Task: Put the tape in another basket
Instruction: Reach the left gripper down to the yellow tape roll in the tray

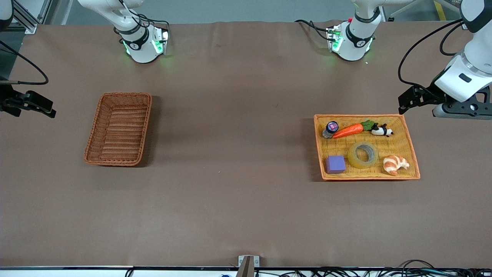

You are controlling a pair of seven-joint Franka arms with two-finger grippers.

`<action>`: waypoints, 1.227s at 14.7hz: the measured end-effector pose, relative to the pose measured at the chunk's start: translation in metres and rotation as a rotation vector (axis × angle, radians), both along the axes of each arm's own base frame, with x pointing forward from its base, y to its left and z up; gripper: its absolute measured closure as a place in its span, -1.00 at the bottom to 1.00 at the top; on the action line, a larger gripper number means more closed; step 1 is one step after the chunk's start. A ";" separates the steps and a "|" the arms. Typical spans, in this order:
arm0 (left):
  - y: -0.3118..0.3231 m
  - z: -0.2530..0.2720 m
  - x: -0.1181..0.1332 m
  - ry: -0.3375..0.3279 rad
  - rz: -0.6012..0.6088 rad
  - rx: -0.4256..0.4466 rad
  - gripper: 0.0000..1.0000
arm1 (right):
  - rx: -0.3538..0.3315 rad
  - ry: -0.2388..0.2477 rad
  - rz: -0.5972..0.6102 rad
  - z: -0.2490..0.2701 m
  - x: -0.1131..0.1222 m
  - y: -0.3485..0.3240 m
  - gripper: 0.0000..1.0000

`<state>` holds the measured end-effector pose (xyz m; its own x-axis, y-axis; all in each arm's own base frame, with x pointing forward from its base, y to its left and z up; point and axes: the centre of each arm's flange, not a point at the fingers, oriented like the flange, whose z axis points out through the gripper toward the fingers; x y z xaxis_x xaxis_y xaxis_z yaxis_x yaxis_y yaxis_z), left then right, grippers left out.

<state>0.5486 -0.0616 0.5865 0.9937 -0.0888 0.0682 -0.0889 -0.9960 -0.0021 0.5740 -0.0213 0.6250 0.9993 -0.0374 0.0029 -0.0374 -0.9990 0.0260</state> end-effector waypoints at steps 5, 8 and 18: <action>0.000 0.002 0.000 -0.003 -0.001 0.000 -1.00 | 0.001 0.000 0.021 0.000 0.000 0.012 -1.00; 0.000 -0.002 0.002 0.003 0.000 0.000 -1.00 | 0.001 0.000 0.021 0.000 0.000 0.012 -1.00; 0.008 -0.122 0.040 0.151 0.016 0.002 -1.00 | 0.001 0.001 0.021 0.000 0.000 0.011 -1.00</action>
